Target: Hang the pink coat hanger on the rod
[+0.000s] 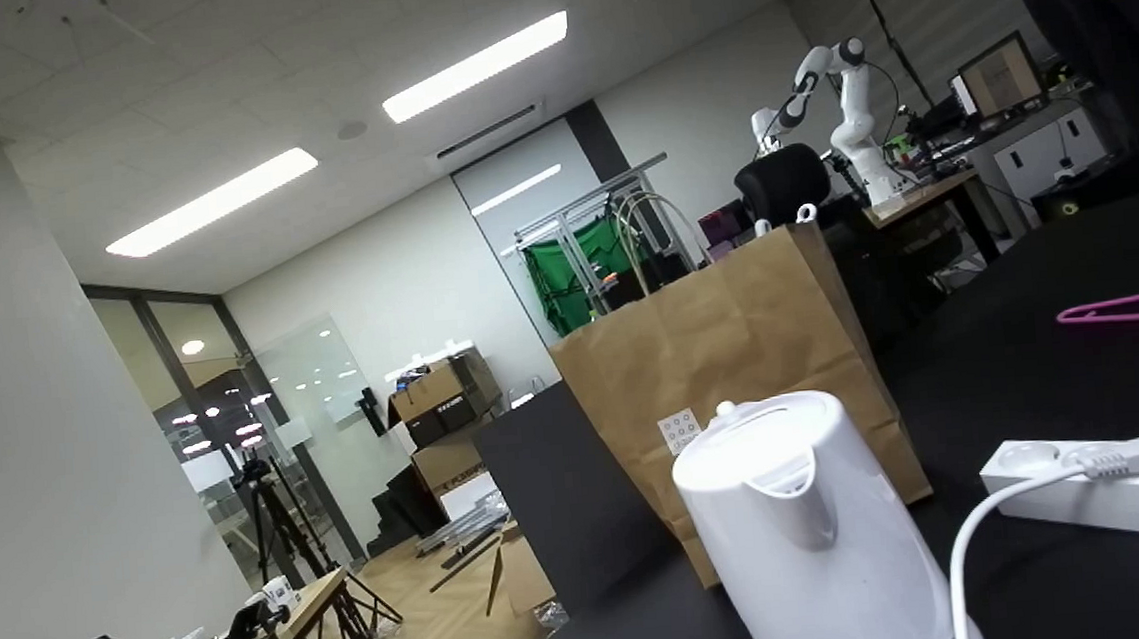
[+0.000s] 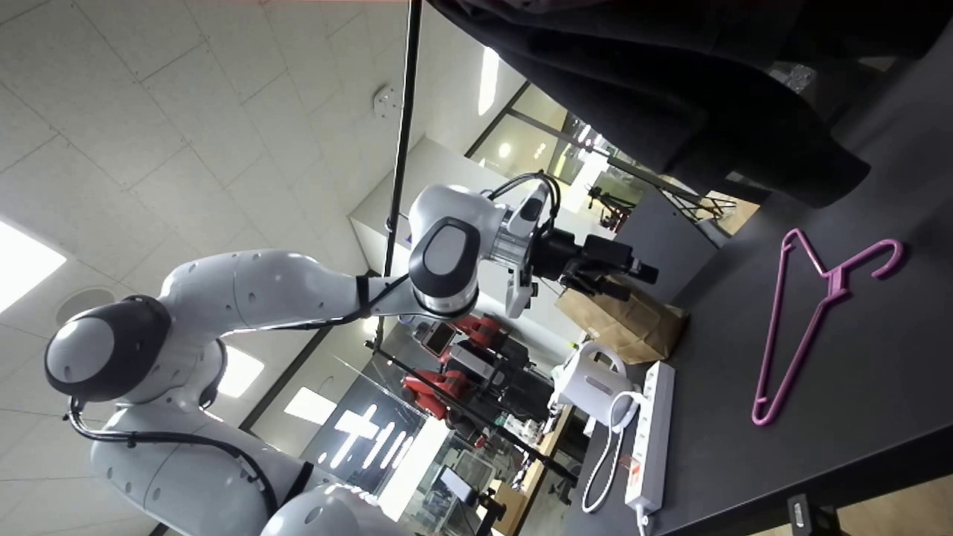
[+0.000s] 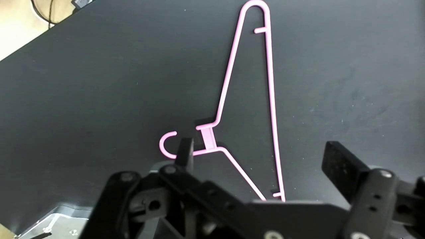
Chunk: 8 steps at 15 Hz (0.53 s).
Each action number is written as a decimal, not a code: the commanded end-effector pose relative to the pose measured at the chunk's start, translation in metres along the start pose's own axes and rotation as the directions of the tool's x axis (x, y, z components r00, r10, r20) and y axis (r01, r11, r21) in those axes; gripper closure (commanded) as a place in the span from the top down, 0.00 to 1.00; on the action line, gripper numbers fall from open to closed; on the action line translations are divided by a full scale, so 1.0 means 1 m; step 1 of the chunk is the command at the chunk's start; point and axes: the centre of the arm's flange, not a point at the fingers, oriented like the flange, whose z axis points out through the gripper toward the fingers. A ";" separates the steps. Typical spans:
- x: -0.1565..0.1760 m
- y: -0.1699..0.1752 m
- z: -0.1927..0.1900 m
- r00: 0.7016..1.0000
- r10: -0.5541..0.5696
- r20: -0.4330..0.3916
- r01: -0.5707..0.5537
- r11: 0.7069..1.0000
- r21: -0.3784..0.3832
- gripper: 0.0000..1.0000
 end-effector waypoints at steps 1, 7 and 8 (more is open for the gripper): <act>0.000 0.000 -0.001 1.000 0.000 -0.003 0.000 1.000 0.001 1.00; 0.044 -0.016 0.022 0.999 -0.007 -0.048 0.008 1.000 0.014 1.00; 0.054 -0.021 0.030 0.998 0.003 -0.057 -0.002 1.000 0.016 1.00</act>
